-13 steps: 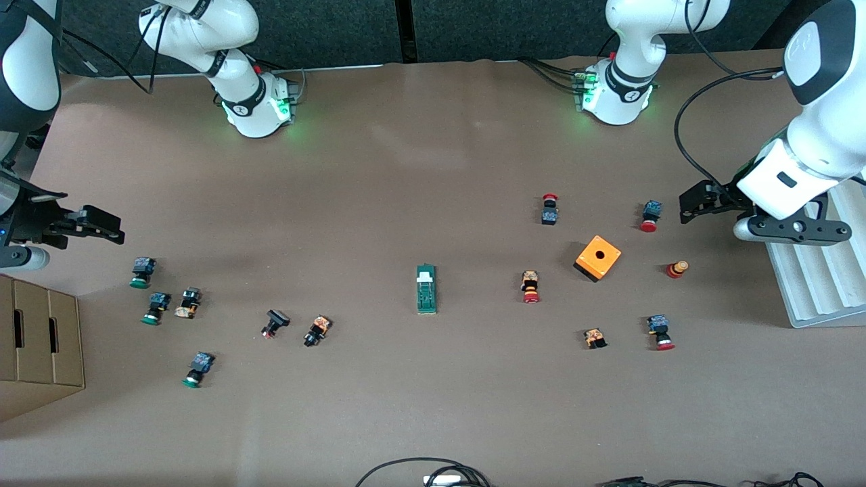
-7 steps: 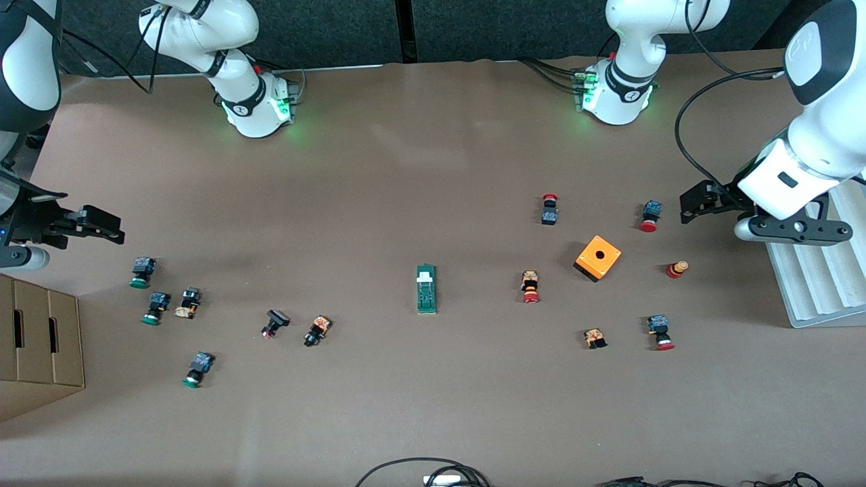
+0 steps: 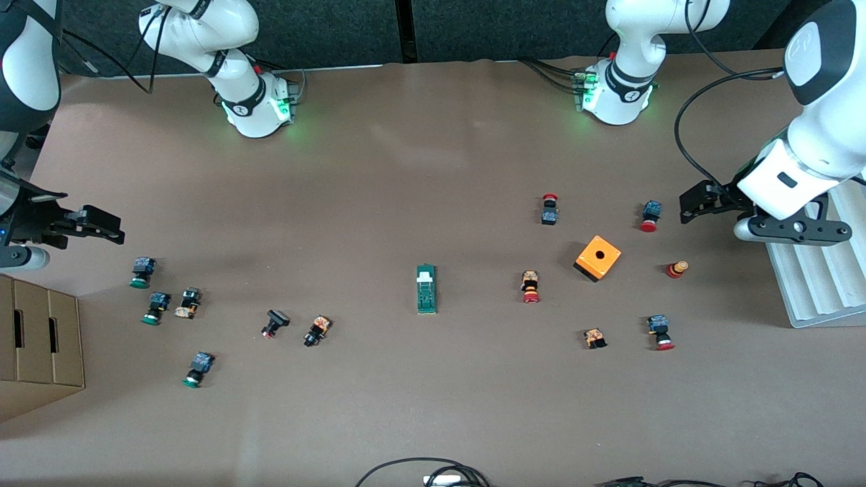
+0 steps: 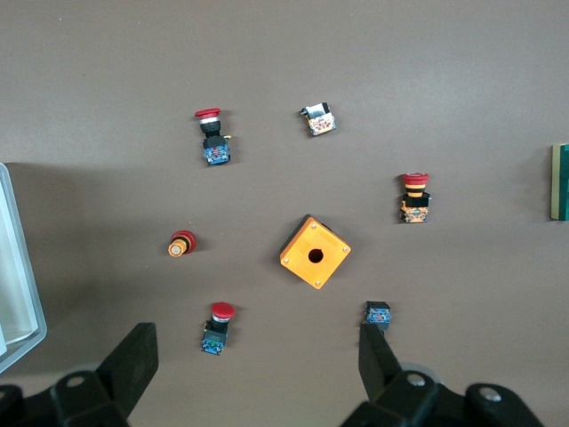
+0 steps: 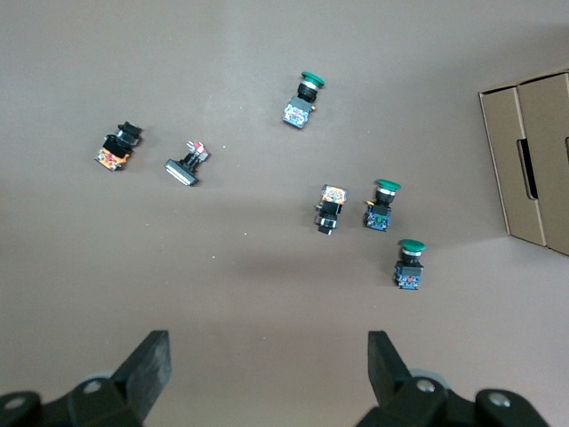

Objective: Close load switch with both arms
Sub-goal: 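Move the left gripper over the green load switch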

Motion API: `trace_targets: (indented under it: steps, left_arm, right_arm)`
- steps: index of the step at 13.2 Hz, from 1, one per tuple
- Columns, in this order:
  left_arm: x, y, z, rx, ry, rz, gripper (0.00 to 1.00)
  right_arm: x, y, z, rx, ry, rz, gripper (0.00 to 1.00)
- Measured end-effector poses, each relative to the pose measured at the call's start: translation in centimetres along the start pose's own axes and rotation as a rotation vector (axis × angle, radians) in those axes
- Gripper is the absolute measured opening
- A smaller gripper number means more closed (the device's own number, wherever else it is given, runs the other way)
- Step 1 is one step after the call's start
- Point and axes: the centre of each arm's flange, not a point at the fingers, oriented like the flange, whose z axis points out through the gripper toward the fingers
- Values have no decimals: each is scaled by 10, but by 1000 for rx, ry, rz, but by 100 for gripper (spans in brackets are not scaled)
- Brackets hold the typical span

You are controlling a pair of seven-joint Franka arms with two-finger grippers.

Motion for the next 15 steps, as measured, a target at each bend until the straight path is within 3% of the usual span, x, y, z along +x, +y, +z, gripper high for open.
trace_targets:
  steps: [4, 9, 13, 15]
  left_arm:
    - [0, 22, -2, 0, 8, 39, 100]
    - [0, 117, 5, -14, 70, 161, 100]
    - [1, 206, 24, -81, 160, -19, 100]
    - [-1, 244, 40, -64, 197, -68, 100]
  right_arm:
    - [0, 0, 0, 0, 0, 0, 100]
    - [0, 0, 0, 0, 0, 0, 100]
    - [0, 0, 0, 0, 0, 0, 100]
    - [0, 0, 0, 0, 0, -1, 100]
